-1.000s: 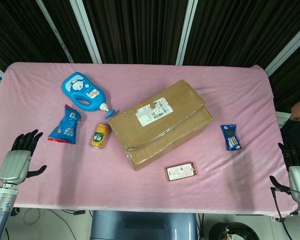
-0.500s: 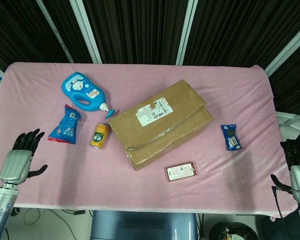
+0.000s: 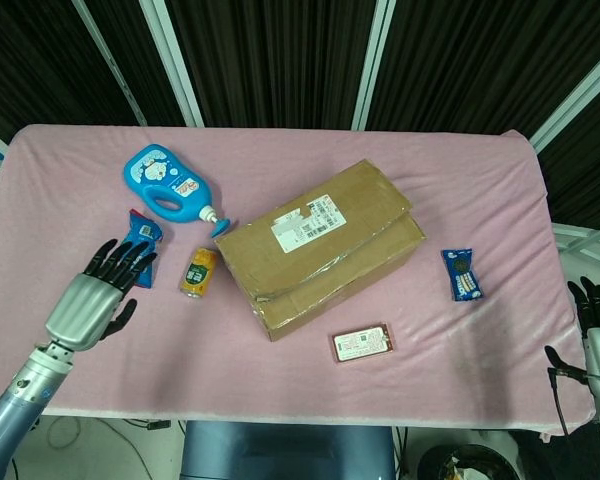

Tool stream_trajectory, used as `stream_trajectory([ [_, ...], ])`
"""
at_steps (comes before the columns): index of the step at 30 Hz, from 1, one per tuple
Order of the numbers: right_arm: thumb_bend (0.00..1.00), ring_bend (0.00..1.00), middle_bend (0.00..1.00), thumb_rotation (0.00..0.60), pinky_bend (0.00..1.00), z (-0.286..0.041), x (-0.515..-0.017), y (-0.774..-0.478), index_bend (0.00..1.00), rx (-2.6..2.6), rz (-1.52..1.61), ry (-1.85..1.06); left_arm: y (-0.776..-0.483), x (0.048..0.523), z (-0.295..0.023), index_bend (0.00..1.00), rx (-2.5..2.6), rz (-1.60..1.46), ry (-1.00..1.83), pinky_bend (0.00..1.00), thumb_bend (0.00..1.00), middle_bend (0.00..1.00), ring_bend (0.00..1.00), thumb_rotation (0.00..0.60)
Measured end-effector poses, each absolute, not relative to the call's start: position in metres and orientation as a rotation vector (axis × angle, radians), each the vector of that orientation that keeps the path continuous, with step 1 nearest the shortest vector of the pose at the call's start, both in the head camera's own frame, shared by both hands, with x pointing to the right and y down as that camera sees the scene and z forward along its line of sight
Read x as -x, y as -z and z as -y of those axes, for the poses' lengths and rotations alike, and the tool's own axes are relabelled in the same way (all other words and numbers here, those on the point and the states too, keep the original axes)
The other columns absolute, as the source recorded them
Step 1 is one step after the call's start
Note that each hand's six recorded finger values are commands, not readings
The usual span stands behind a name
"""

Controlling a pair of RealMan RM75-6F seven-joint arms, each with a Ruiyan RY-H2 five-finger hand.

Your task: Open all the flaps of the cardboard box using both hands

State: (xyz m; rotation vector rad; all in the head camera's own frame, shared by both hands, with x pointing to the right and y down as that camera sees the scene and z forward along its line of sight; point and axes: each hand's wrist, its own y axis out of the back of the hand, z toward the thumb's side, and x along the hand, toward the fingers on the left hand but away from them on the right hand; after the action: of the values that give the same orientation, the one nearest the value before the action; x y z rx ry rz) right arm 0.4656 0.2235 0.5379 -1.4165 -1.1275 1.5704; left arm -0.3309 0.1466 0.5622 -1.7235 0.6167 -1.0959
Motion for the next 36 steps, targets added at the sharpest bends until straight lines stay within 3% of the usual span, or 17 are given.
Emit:
stream_trajectory([
  [10,0.29,0.00,0.00,0.600,0.21,-0.222,-0.469,-0.541,0.00,1.424,1.158,-1.590,-0.545,0.237,-0.116,0.11,1.697,-0.295,0.875,0.08,0.62,0.07,0.01,0.600],
  [20,0.29,0.00,0.00,0.600,0.21,-0.221,-0.471,-0.542,0.00,1.428,1.181,-1.604,-0.546,0.161,-0.116,0.18,1.631,-0.039,0.684,0.11,0.67,0.19,0.08,0.600],
  [31,0.29,0.00,0.00,0.600,0.21,-0.221,-0.472,-0.543,0.00,1.434,1.188,-1.608,-0.569,0.124,-0.127,0.22,1.595,0.095,0.614,0.12,0.68,0.28,0.11,0.600],
  [36,0.29,0.00,0.00,0.600,0.21,-0.221,-0.472,-0.543,0.00,1.436,1.188,-1.608,-0.579,0.121,-0.129,0.26,1.589,0.113,0.621,0.11,0.68,0.42,0.11,0.600],
])
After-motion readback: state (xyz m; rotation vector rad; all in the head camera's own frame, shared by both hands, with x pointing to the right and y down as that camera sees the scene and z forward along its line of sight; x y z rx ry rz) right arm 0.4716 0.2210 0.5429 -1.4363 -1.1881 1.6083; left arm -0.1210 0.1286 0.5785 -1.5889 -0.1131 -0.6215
